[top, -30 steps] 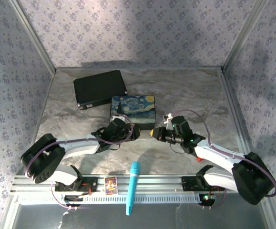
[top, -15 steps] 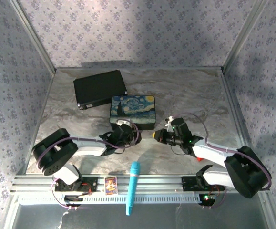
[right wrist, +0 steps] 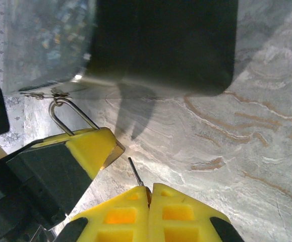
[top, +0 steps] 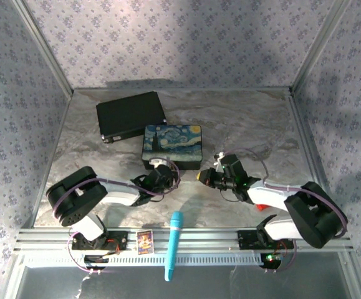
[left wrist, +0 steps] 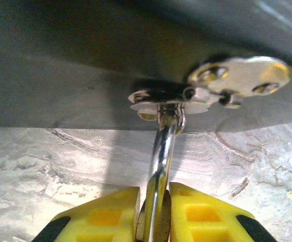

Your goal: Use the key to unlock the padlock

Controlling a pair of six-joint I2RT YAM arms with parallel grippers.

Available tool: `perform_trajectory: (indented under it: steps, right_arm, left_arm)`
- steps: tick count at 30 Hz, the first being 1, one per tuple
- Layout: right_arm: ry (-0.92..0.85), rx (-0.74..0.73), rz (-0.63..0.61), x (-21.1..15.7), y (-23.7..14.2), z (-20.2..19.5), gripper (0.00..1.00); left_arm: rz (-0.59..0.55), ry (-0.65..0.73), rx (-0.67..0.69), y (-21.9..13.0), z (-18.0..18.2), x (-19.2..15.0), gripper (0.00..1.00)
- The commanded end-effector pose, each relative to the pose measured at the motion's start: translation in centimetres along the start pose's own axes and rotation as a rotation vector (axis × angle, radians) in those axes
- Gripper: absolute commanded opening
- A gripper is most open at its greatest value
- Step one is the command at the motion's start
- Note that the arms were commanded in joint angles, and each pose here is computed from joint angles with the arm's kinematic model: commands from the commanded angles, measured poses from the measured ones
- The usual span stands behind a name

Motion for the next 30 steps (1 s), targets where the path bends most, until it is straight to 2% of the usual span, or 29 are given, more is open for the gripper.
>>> perform_trajectory:
  steps: [1, 6, 9, 16, 22, 25, 30]
  right_arm:
    - [0.101, 0.025, 0.041, -0.4, 0.6, 0.0, 0.0]
    - [0.137, 0.053, 0.065, -0.9, 1.1, 0.3, 0.0]
    - [0.165, 0.075, 0.086, -0.9, 1.5, 0.2, 0.0]
    - [0.192, 0.085, 0.102, -1.0, 2.3, -0.3, 0.0]
    - [0.176, 0.083, 0.093, -0.7, 2.3, -0.3, 0.0]
    - [0.18, 0.109, 0.1, -0.7, 2.3, 0.3, 0.0]
    - [0.195, 0.151, 0.105, -0.7, 2.1, 0.9, 0.0]
  left_arm:
    - [-0.032, -0.102, 0.023, -0.5, 0.2, 0.5, 0.14]
    - [-0.051, -0.219, 0.007, -0.8, -0.3, 1.1, 0.07]
    - [-0.069, -0.274, -0.023, -0.7, -0.4, 1.1, 0.06]
    - [-0.118, -0.248, -0.028, -2.0, -1.1, 2.4, 0.08]
    - [-0.172, -0.175, -0.039, -3.7, -2.0, 3.9, 0.05]
    - [-0.181, -0.197, -0.068, -3.8, -2.5, 4.2, 0.02]
    - [-0.16, -0.21, -0.067, -2.9, -2.7, 3.9, 0.03]
Point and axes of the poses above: each hand's point on the last joint's axis, 136 mm out from that joint toward the fingers, its own y axis out along the fingers, its own z axis along the line the jaws close on, x = y × z, the point moved 7 cm from there along -y, back along the fingers, and after that the axes turned 12 degrees about y, right-handed, at the moved point
